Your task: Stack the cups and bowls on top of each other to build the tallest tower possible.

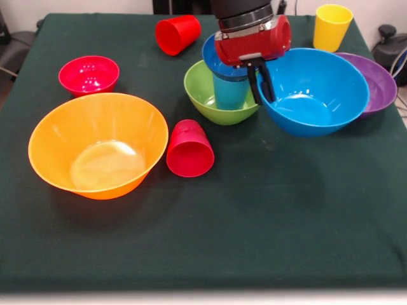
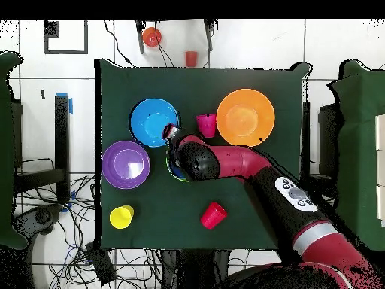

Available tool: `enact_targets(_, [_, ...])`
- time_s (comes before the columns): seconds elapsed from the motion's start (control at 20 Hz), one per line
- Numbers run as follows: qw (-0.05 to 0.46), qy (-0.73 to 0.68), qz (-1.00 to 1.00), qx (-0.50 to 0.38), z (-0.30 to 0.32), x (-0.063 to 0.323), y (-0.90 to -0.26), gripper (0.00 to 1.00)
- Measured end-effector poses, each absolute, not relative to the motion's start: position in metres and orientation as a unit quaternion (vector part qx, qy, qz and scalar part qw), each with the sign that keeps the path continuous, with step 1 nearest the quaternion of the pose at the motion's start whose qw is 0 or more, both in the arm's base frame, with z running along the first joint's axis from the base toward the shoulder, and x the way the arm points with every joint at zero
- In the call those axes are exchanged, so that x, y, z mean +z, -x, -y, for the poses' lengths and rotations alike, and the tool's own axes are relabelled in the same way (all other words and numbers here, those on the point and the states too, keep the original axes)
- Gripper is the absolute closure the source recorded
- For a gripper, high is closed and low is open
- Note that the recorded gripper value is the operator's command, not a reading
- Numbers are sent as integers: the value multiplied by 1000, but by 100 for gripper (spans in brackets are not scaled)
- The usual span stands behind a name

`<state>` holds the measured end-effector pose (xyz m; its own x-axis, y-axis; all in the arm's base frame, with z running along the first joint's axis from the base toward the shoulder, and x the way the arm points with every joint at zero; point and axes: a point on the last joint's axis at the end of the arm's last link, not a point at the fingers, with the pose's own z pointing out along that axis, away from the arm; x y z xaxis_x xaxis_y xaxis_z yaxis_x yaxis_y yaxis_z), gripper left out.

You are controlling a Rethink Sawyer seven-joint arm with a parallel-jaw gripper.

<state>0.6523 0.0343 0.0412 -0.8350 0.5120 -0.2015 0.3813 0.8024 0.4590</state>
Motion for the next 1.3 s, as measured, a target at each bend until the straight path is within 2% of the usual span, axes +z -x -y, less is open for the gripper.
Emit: enact_targets(1.3, [163, -242, -929, 227, -56, 50, -657, 100])
